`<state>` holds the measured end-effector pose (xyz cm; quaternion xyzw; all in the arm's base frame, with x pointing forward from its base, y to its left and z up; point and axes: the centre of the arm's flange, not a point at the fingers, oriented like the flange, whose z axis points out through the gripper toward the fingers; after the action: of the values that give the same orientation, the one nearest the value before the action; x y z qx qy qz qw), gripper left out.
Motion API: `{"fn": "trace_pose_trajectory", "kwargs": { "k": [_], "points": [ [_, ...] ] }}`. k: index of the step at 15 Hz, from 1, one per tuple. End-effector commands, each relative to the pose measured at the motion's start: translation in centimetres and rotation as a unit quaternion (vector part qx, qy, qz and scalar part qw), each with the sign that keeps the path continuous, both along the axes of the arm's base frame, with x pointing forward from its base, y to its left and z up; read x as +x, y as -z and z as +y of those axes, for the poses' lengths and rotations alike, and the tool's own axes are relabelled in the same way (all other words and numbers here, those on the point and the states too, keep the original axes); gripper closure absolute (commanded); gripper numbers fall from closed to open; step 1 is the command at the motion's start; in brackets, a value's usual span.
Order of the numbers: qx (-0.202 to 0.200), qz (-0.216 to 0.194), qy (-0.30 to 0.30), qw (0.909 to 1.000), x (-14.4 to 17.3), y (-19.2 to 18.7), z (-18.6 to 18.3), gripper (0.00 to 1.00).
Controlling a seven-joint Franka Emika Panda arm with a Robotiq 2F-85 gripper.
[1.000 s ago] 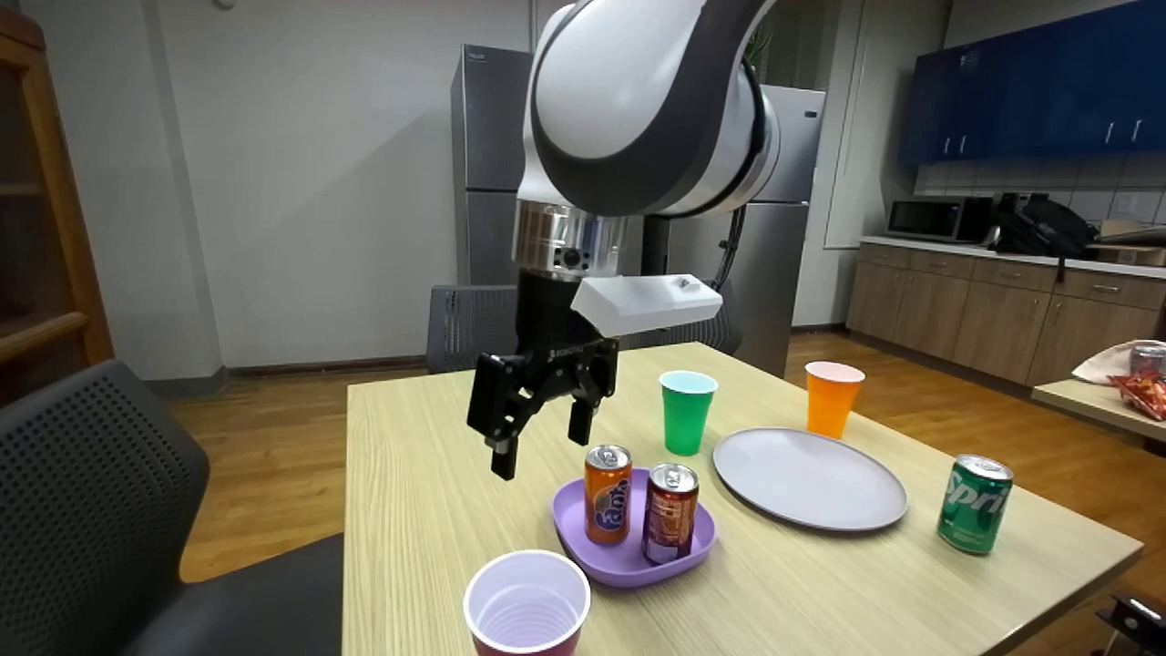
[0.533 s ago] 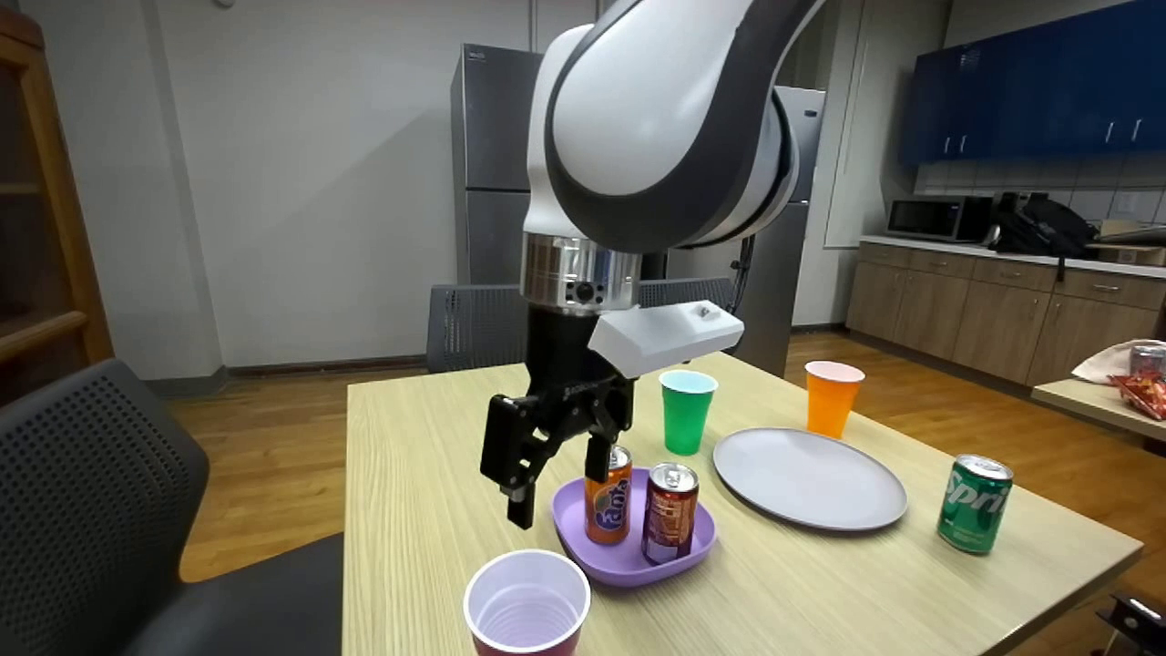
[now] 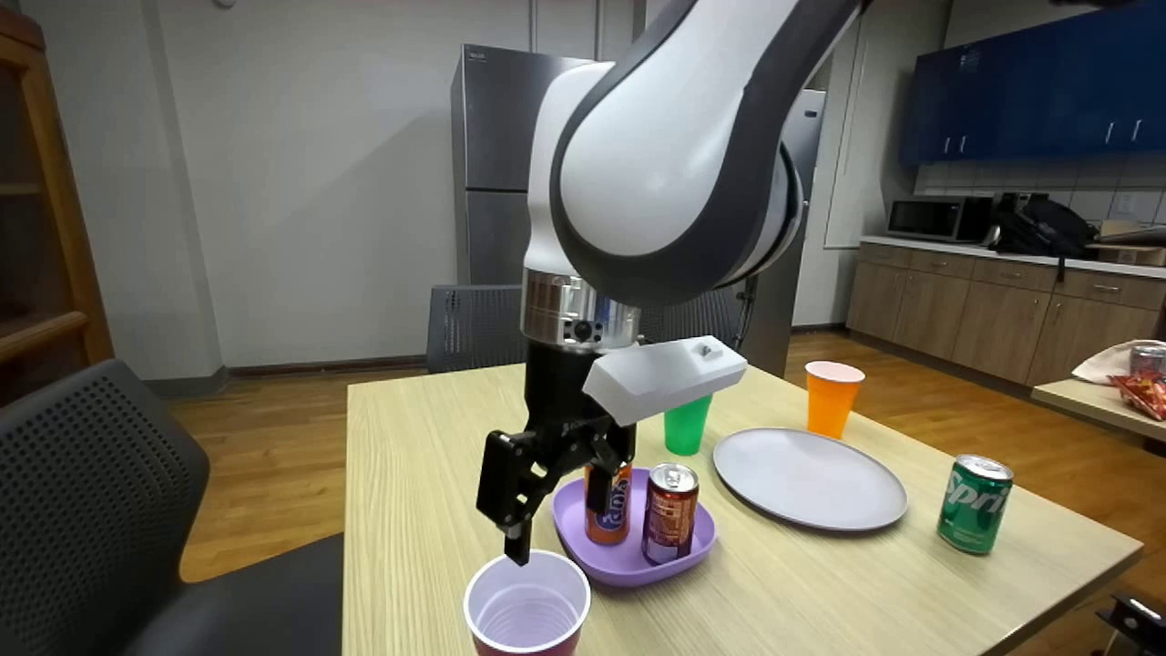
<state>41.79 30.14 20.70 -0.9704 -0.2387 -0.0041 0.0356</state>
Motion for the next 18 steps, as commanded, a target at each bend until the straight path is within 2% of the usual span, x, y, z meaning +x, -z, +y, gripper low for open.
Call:
{"fn": "trace_pose_trajectory", "kwargs": {
  "k": [1, 7, 8, 9, 18],
  "points": [
    [-0.003, -0.010, 0.013, 0.9999, -0.2, 1.6, 0.6, 0.00],
    [-0.003, -0.010, 0.019, 0.9998, -0.3, 3.7, 0.4, 0.00],
    [-0.002, -0.012, 0.019, 0.9997, -0.3, 3.8, 0.5, 0.25],
    [-0.001, -0.013, 0.018, 0.9998, -0.3, 3.9, 0.5, 0.26],
    [0.005, -0.015, 0.013, 0.9998, -0.5, 4.3, 0.8, 0.97]
  ]
}}
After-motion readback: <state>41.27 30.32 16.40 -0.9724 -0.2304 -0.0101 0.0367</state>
